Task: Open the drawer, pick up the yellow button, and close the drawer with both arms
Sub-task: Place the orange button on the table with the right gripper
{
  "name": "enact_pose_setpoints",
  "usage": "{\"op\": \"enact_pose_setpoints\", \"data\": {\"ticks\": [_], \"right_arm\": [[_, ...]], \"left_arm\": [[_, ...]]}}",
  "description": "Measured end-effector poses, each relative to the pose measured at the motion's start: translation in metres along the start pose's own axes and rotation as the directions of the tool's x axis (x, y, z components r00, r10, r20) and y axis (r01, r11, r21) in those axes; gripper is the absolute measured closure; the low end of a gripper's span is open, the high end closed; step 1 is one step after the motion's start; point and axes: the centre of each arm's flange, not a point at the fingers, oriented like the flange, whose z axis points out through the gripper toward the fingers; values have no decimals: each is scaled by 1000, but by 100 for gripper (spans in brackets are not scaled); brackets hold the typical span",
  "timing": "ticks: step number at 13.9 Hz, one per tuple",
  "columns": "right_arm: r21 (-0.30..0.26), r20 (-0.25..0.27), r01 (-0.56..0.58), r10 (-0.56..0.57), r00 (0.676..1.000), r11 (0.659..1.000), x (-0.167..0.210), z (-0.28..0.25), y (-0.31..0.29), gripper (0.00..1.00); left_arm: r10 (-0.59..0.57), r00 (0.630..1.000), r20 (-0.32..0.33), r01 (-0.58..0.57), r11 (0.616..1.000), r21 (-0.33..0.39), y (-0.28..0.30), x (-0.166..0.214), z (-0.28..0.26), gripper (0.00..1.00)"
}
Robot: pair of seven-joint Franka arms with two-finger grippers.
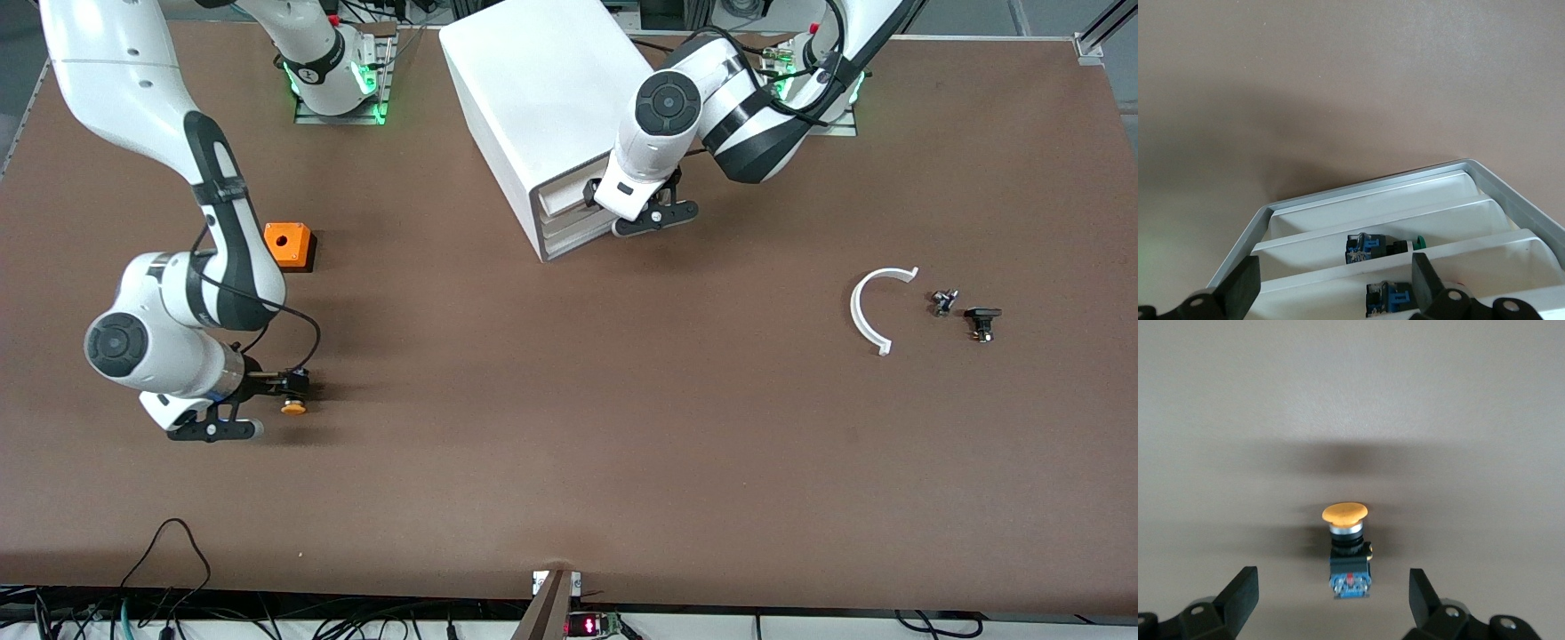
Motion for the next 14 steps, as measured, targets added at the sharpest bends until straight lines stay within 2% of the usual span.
{"op": "enact_pose_setpoints", "data": {"ticks": [7, 14], "right_arm": [[26, -44, 8, -7, 999, 1000, -26, -141, -4, 0], [47, -25, -12, 13, 1000, 999, -81, -253, -1, 0]], "left_arm": [[15, 1000, 3, -15, 1000, 6, 4, -8, 4, 0], [18, 1000, 4, -18, 1000, 7, 4, -9, 4, 0]]}}
